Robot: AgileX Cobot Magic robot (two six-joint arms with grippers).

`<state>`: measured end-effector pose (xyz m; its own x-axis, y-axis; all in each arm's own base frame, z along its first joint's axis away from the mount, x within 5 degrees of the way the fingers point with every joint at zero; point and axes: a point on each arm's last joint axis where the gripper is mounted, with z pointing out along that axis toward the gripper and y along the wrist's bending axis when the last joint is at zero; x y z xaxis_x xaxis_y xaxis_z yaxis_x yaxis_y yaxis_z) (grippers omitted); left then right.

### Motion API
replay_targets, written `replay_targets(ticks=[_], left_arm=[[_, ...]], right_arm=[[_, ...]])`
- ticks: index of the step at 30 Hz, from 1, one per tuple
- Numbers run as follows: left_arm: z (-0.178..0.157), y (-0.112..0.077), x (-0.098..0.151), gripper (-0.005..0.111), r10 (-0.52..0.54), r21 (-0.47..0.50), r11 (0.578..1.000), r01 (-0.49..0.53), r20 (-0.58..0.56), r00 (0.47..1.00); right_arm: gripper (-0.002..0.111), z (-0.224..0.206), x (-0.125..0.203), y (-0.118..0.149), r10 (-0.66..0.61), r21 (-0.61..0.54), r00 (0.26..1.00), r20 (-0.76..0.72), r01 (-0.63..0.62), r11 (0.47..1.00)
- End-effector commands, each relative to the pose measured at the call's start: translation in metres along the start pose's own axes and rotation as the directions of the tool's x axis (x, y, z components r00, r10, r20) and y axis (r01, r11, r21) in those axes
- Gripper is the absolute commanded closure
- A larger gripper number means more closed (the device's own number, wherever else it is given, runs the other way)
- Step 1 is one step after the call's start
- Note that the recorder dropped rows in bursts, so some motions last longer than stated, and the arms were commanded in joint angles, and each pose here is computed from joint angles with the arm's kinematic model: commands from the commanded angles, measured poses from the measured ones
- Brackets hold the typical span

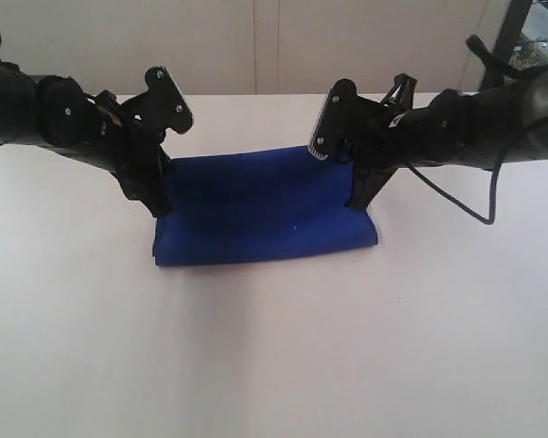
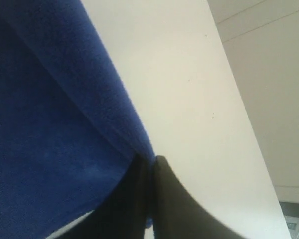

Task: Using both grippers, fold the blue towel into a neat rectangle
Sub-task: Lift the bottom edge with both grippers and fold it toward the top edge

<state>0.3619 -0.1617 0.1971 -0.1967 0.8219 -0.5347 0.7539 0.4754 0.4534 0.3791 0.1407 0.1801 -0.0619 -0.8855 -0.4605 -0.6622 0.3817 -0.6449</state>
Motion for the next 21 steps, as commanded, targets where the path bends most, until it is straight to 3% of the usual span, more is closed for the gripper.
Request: replay_targets(ticks=[1,5,8,13,16,19,21], left_arm=[[0.006,0.000,0.002,0.107,-0.020,-0.006,1.000,0.020,0.001,1.000],[0.007,0.002,0.001,0.107,-0.022,-0.026,0.999,0.023,0.017,1.000],[0.007,0.002,0.001,0.101,-0.023,-0.024,0.999,0.023,0.015,1.000],[0.007,0.001,0.001,0.066,-0.023,-0.020,1.000,0.023,0.012,1.000],[0.007,0.001,0.001,0.051,-0.027,-0.020,0.999,0.028,0.012,1.000],[0.007,0.001,0.001,0.050,-0.030,-0.019,0.999,0.030,0.013,0.999],[0.007,0.001,0.001,0.050,-0.050,-0.017,0.999,0.051,0.015,0.999]], right_arm=[[0.108,0.008,0.000,-0.001,0.013,0.010,1.000,-0.001,-0.013,1.000],[0.106,0.010,0.001,0.000,0.013,0.007,1.000,-0.003,-0.013,1.000],[0.095,0.010,0.001,0.000,0.013,0.006,1.000,-0.004,-0.013,1.000],[0.067,0.011,0.002,0.000,0.011,0.012,1.000,-0.003,-0.011,1.000],[0.060,0.011,0.001,-0.003,0.016,0.048,1.000,0.007,-0.017,0.999],[0.059,0.009,-0.001,-0.012,0.152,0.140,0.988,0.041,-0.156,0.978],[0.059,0.005,-0.002,-0.019,0.297,0.185,0.952,0.074,-0.306,0.934]])
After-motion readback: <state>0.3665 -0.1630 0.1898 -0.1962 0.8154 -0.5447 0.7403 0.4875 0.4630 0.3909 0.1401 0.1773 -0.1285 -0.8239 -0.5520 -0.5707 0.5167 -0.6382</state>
